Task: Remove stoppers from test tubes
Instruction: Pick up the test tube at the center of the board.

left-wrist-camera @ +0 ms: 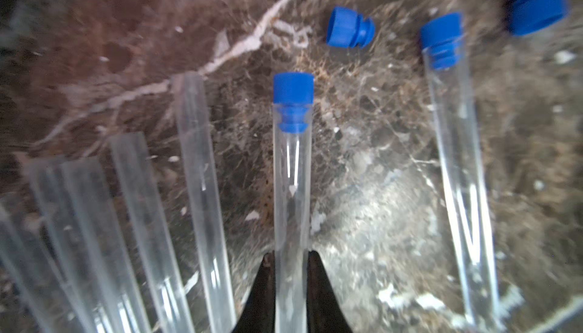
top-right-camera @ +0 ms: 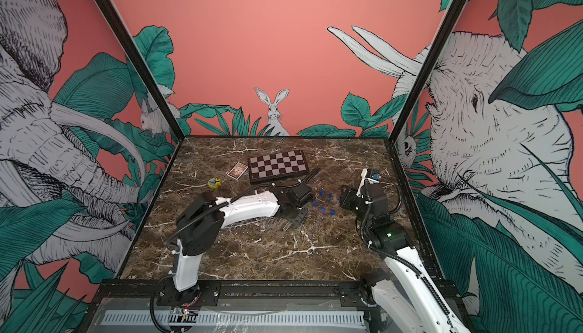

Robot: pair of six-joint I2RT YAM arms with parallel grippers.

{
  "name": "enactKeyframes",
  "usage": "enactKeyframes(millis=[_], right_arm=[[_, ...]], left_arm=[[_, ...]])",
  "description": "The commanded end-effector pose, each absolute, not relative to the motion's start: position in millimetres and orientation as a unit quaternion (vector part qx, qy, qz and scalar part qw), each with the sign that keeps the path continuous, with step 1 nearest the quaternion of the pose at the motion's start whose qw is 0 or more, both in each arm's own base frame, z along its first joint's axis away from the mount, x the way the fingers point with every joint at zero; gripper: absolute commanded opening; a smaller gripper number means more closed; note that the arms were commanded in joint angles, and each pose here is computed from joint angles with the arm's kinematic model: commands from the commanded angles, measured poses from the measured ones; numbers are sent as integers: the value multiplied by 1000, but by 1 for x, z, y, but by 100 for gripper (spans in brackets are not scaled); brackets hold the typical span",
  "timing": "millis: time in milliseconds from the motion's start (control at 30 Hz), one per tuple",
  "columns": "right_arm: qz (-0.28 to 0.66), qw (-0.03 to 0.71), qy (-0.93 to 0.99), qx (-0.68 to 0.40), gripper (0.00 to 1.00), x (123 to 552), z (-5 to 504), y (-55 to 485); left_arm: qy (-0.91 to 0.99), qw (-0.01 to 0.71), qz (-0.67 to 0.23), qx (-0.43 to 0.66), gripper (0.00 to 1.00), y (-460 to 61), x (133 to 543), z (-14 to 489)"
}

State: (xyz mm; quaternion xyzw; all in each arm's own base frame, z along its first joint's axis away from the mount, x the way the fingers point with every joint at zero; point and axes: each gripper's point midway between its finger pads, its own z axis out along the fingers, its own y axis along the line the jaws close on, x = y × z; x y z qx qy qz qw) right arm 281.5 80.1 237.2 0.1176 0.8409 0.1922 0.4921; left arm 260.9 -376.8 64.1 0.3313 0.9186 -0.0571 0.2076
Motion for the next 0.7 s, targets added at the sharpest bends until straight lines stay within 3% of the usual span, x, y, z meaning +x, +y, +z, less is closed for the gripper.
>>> enactKeyframes(millis=[0,300,667], right_arm=[[240,481,835,120,44,288,235,96],[347,431,830,65,52,305,231,156],[415,449,791,14,58,308,268,190]], left_arm=[[884,320,-122,318,10,-382,273,157],[843,387,-198,318,10,-377,260,218],[834,397,-219,314,10,-376,255,229]])
